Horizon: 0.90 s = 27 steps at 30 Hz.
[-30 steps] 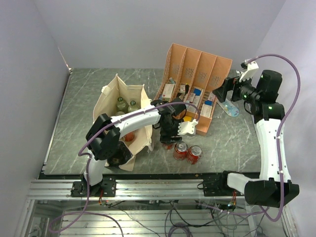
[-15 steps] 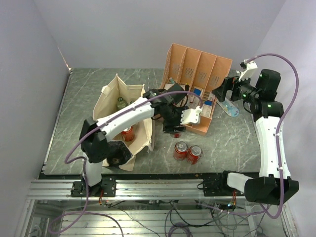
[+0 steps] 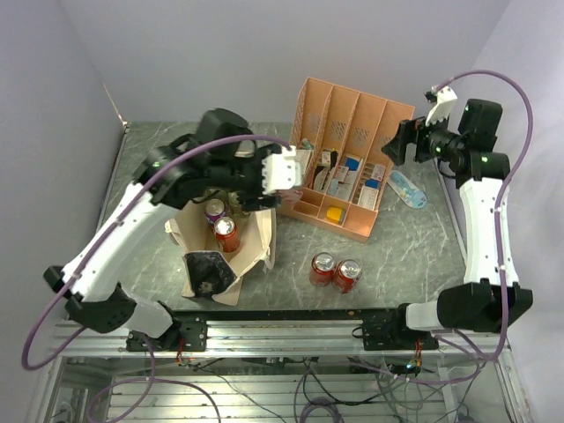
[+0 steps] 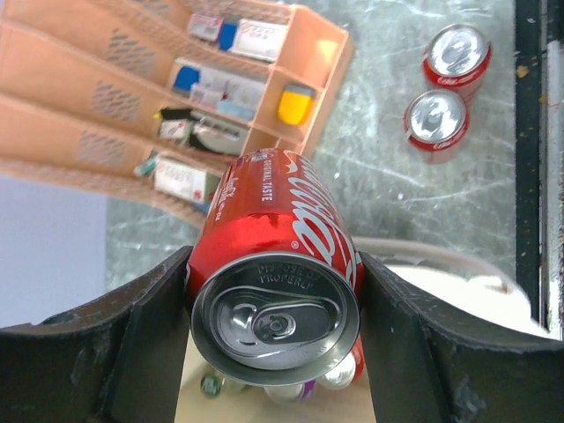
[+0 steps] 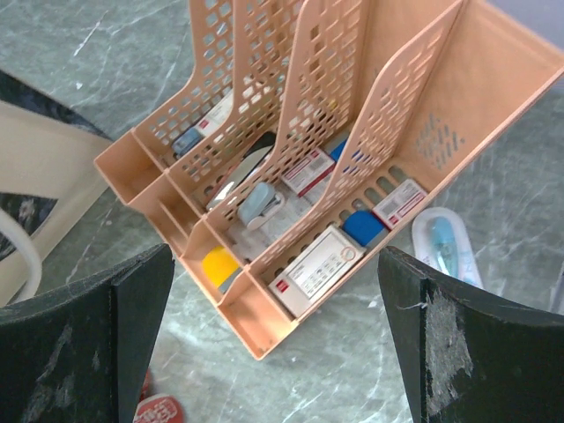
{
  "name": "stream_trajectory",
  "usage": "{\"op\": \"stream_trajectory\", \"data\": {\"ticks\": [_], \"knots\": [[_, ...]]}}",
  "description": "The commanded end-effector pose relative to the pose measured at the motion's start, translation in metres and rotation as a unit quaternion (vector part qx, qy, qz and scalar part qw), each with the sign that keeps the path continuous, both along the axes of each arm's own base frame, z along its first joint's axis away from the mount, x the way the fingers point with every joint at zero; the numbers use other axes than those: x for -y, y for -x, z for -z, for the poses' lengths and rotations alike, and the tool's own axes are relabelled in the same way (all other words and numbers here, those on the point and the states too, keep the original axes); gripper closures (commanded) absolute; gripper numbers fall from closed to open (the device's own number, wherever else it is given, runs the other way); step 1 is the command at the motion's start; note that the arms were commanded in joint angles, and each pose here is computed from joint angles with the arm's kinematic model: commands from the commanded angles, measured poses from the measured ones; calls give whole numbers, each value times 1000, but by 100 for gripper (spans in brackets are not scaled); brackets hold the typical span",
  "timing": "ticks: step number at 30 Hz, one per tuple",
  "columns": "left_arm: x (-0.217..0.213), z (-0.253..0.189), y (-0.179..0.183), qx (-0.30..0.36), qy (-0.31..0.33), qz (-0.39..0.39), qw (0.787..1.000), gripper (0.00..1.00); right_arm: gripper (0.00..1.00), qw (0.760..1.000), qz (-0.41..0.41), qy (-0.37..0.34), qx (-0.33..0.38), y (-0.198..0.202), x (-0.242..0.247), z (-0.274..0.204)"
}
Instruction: Place the beverage into the canvas bag
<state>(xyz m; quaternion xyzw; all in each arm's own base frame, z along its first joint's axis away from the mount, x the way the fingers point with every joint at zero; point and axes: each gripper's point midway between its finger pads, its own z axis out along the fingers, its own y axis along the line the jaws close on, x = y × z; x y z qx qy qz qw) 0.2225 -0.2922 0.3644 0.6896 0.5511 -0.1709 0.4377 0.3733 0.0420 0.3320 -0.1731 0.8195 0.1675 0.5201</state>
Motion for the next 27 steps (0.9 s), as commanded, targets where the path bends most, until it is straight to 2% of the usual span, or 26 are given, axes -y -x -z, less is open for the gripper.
{"op": "stream_trajectory", "data": {"ticks": [1, 4, 11, 17, 20, 24, 27], "knots": [[-39, -37, 1, 37, 44, -34, 998, 93, 0, 1000, 13, 25, -5, -16, 11, -6], [-73, -23, -4, 32, 27, -85, 996, 93, 0, 999, 19, 31, -6, -26, 14, -6], [-132, 40, -8, -56, -37, -191, 979, 93, 0, 1000, 12, 16, -6, -38, 10, -4], [-148, 71, 27, -141, -109, -166, 970, 93, 0, 1000, -1, 5, -8, -48, 1, -2], [-149, 70, 44, -176, -112, -162, 964, 93, 0, 1000, -15, 1, -14, -58, -9, 2], [-145, 53, 58, -169, -86, -161, 969, 93, 0, 999, -44, -7, -22, -69, -26, 8], [-149, 55, 59, -179, -87, -187, 962, 93, 0, 997, -68, -14, -25, -77, -39, 14]]}}
